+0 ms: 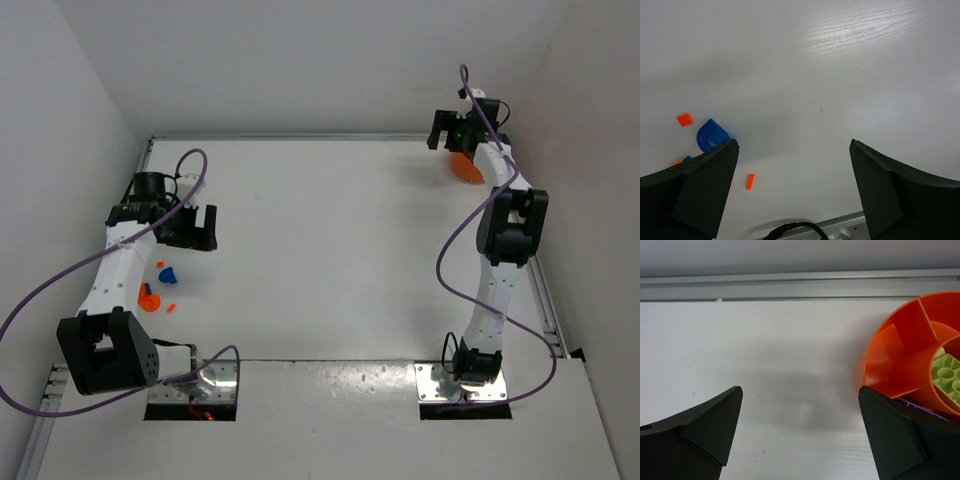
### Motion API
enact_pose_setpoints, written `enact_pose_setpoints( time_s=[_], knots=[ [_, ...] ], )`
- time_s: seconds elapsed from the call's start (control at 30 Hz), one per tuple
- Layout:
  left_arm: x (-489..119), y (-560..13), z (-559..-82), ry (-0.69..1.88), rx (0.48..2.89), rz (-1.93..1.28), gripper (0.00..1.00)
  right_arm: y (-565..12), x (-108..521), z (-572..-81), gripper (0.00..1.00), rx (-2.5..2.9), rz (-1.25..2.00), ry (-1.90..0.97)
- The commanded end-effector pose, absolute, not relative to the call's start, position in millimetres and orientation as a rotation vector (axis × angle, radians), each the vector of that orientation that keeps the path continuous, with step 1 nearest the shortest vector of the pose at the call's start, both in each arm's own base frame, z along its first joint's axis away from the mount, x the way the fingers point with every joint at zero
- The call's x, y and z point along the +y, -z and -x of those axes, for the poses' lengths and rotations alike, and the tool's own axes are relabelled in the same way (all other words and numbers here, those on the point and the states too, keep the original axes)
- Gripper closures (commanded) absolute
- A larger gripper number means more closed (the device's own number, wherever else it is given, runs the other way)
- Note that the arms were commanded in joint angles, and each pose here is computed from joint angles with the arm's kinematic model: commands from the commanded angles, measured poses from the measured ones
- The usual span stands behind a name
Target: Sort the legos into containers by color
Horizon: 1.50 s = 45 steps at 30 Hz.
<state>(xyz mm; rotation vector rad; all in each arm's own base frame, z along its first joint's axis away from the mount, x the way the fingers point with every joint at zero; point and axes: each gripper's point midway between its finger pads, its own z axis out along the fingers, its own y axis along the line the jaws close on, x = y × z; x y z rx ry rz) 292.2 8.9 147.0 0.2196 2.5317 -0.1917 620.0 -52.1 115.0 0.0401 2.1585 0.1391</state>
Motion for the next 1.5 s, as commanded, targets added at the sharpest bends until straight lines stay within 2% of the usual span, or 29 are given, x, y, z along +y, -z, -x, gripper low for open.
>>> enact_pose_setpoints(
  time_s=[0.0,0.47,1.47],
  knots=[
    [9.4,-158.5,-301.2,0.204,2.483,-0.199,0.00,-139.5,-51.3,-641.2,0.00,2.064,-0.031,-0.083],
    [9.4,-156.2,-301.4,0.204,2.483,-0.199,0.00,-139.4,-70.6,-652.0,0.00,2.030,-0.070,0.105],
    [9.1,-152.9,-299.5,0.207,2.492,-0.198,0.00,-114.7,-65.1,-650.5,0.00,2.086,-0.020,0.081]
  ],
)
